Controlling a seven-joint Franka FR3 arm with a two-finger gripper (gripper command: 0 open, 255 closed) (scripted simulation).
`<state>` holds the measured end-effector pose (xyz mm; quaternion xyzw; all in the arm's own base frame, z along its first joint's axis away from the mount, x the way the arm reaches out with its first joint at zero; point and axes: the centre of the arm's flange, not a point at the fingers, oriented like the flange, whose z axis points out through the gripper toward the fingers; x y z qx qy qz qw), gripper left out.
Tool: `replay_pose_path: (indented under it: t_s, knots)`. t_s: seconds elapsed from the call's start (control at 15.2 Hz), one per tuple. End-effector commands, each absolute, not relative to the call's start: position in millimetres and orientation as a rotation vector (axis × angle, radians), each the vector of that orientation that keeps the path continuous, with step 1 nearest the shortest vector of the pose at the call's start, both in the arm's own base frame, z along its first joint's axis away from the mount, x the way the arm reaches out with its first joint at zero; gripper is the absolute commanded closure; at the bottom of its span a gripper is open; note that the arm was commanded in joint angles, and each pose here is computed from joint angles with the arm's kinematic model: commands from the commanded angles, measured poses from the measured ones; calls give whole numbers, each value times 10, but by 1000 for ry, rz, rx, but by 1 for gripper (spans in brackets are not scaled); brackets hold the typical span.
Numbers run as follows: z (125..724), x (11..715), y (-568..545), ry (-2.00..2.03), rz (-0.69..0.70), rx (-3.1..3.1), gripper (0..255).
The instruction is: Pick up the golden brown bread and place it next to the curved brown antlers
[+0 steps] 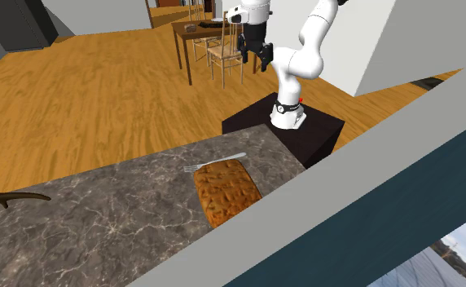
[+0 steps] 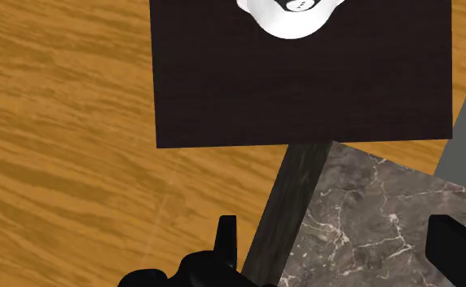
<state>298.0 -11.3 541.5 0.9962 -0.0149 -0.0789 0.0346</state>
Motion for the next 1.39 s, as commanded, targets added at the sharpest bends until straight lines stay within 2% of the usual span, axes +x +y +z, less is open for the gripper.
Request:
replay_pose_path:
  t_s: [0.0,0.66,1.32]
  knots:
    - [5415,2980,-113,-46,-243,3062,0]
    - [4810,3507,1028,303,138,2760,0]
    - [4004,3895,2098,589,457,2385,0]
